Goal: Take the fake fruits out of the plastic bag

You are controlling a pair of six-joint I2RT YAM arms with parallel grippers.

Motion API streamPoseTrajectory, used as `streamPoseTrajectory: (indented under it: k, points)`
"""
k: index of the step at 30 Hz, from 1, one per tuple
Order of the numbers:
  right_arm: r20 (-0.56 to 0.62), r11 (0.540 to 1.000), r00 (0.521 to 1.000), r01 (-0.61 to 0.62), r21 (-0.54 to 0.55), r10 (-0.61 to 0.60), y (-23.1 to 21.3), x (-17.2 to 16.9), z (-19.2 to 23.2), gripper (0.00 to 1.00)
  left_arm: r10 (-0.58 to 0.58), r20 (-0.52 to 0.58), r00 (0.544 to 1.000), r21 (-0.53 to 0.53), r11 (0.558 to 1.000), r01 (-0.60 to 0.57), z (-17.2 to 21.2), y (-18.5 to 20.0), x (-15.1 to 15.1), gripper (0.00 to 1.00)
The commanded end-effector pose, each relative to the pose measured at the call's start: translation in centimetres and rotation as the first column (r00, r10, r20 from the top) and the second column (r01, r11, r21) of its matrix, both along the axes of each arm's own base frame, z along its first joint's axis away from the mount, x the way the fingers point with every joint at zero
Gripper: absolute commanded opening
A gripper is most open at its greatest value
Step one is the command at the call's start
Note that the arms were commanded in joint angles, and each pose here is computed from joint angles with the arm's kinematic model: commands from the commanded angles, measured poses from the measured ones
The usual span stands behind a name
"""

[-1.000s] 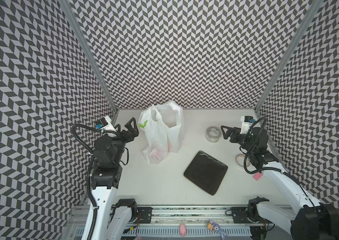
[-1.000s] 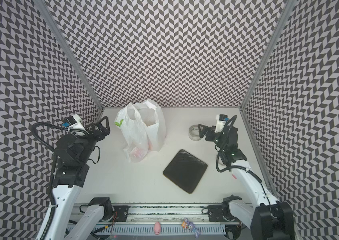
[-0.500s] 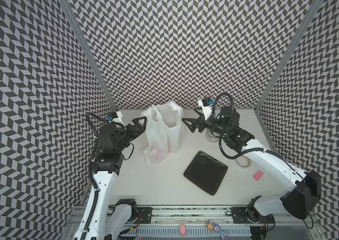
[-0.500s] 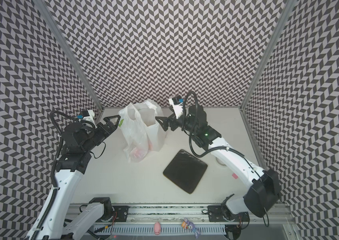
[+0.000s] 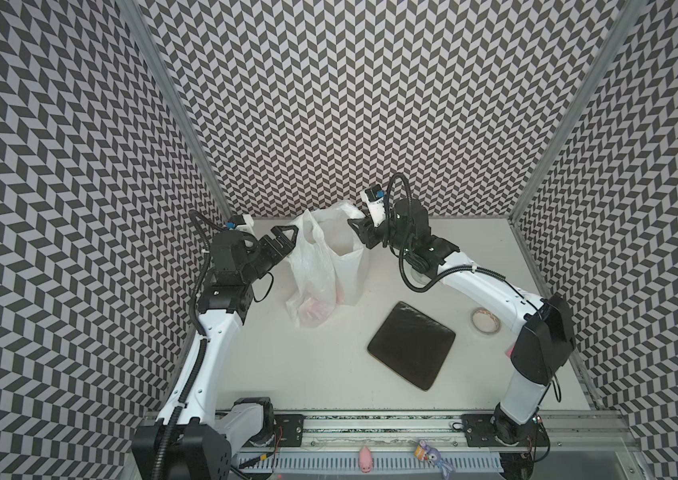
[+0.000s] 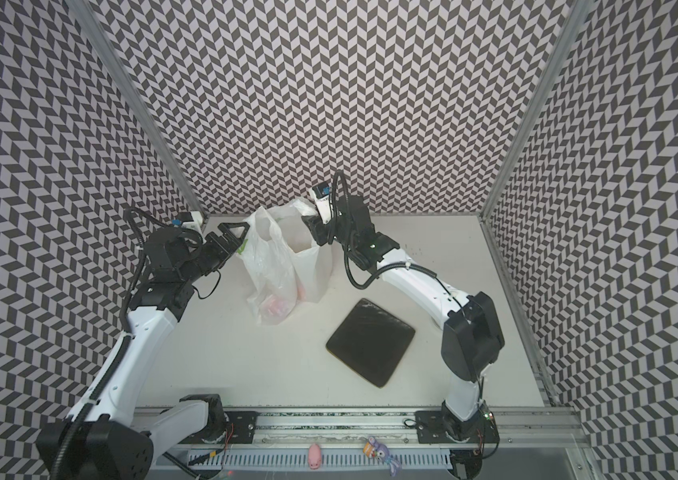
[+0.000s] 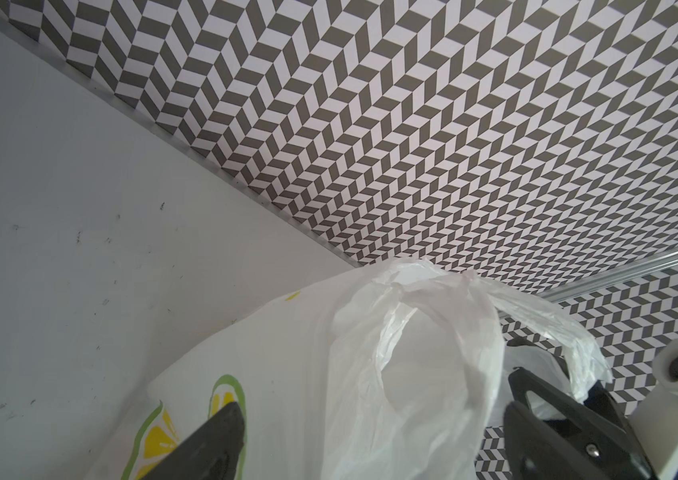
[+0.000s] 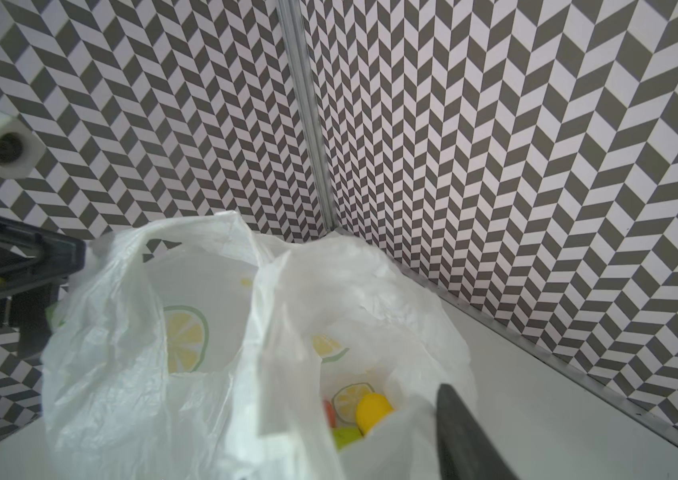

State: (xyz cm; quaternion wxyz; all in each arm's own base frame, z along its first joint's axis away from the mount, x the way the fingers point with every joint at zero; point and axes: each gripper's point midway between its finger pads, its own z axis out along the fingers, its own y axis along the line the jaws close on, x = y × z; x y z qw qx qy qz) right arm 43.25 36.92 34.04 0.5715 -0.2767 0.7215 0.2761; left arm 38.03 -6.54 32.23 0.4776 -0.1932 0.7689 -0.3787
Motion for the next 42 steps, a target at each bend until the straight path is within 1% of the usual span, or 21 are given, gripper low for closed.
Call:
streamPoseTrajectory:
  k: [1, 2, 3, 5, 8, 10, 13, 16, 19, 23, 25, 26, 28, 30, 32, 33, 35, 36, 37, 39, 42]
  points:
    - [0.044, 0.998, 0.998, -0.044, 0.046, 0.042, 0.5, -1.0, 2.1, 0.18, -0.044, 0.077, 0.996, -0.006, 0.999, 0.045, 2.2, -0.9, 0.7, 0.81]
    - [0.036, 0.997, 0.998, -0.059, 0.05, 0.057, 0.5, -1.6, 2.0, 0.13, -0.053, 0.074, 0.996, -0.001, 0.999, 0.053, 2.0, -1.0, 0.8, 0.73]
    - [0.032, 0.996, 0.997, -0.07, 0.055, 0.069, 0.5, -2.1, 1.9, 0.1, -0.059, 0.073, 0.996, 0.005, 0.998, 0.059, 1.8, -1.1, 0.9, 0.67]
    - [0.021, 0.994, 0.996, -0.085, 0.067, 0.084, 0.2, -3.3, 1.6, 0.07, -0.078, 0.076, 0.994, 0.027, 0.997, 0.077, 1.4, -1.3, 0.8, 0.5]
    - [-0.012, 0.991, 0.996, -0.09, 0.095, 0.091, -0.4, -4.8, 1.2, 0.05, -0.11, 0.077, 0.991, 0.08, 0.991, 0.104, 0.9, -1.8, 0.3, 0.28]
    - [-0.044, 0.991, 0.996, -0.073, 0.115, 0.079, -1.2, -5.5, 0.7, 0.05, -0.142, 0.057, 0.988, 0.133, 0.982, 0.133, 0.1, -2.4, -0.2, 0.18]
    - [-0.09, 0.989, 0.996, 0.006, 0.149, 0.007, -3.1, -6.0, -0.3, 0.03, -0.211, 0.029, 0.977, 0.232, 0.952, 0.199, -1.3, -3.8, -1.6, 0.13]
    - [-0.112, 0.975, 0.985, 0.145, 0.166, -0.128, -5.7, -5.3, -0.6, 0.01, -0.263, 0.013, 0.965, 0.313, 0.917, 0.246, -2.6, -5.5, -3.5, 0.01]
    - [-0.15, 0.941, 0.954, 0.284, 0.183, -0.259, -8.6, -3.1, -0.7, 0.0, -0.327, -0.012, 0.945, 0.388, 0.869, 0.305, -3.8, -7.0, -5.3, 0.0]
    - [-0.228, 0.919, 0.927, 0.344, 0.192, -0.299, -10.9, 0.1, -2.0, 0.0, -0.391, -0.033, 0.92, 0.428, 0.826, 0.367, -5.2, -7.9, -7.2, 0.0]
    - [-0.263, 0.919, 0.916, 0.354, 0.176, -0.303, -11.4, 1.8, -3.4, 0.01, -0.425, -0.035, 0.904, 0.438, 0.807, 0.397, -5.8, -8.4, -8.1, 0.0]
    - [-0.279, 0.919, 0.91, 0.36, 0.16, -0.308, -11.7, 2.5, -4.1, 0.09, -0.44, -0.039, 0.897, 0.441, 0.798, 0.411, -6.1, -8.6, -8.4, 0.0]
    - [-0.323, 0.935, 0.906, 0.33, 0.13, -0.275, -12.0, 3.2, -5.0, 0.29, -0.479, -0.047, 0.877, 0.453, 0.772, 0.446, -6.5, -9.4, -9.2, 0.0]
    - [-0.338, 0.954, 0.912, 0.28, 0.104, -0.231, -12.3, 2.5, -4.4, 0.46, -0.506, -0.057, 0.86, 0.466, 0.749, 0.472, -6.8, -10.1, -9.6, 0.0]
    - [-0.271, 0.963, 0.94, 0.246, 0.115, -0.208, -13.0, 0.7, -2.1, 0.63, -0.52, -0.06, 0.852, 0.478, 0.734, 0.482, -6.9, -10.5, -9.8, 0.0]
    - [-0.217, 0.966, 0.958, 0.22, 0.132, -0.189, -13.4, -0.8, -0.4, 0.71, -0.525, -0.055, 0.85, 0.485, 0.73, 0.482, -6.8, -10.6, -9.9, 0.0]
    - [-0.12, 0.971, 0.98, 0.176, 0.162, -0.158, -14.4, -3.8, 2.3, 0.81, -0.527, -0.046, 0.849, 0.499, 0.724, 0.477, -6.7, -10.7, -9.9, 0.0]
    - [-0.087, 0.972, 0.984, 0.168, 0.163, -0.155, -15.1, -5.5, 3.4, 0.86, -0.524, -0.041, 0.851, 0.505, 0.724, 0.47, -6.6, -10.6, -9.8, 0.0]
    - [-0.063, 0.976, 0.987, 0.155, 0.154, -0.147, -15.7, -7.0, 4.0, 0.88, -0.522, -0.035, 0.852, 0.513, 0.723, 0.463, -6.4, -10.5, -9.8, 0.0]
    - [-0.034, 0.985, 0.995, 0.101, 0.137, -0.098, -16.1, -10.0, 4.3, 0.87, -0.524, -0.025, 0.852, 0.523, 0.719, 0.458, -6.1, -10.5, -9.8, 0.0]
    - [-0.001, 0.99, 0.999, -0.047, 0.134, 0.048, -15.1, -14.5, 4.1, 0.83, -0.53, -0.012, 0.848, 0.53, 0.715, 0.455, -5.8, -10.6, -10.0, 0.0]
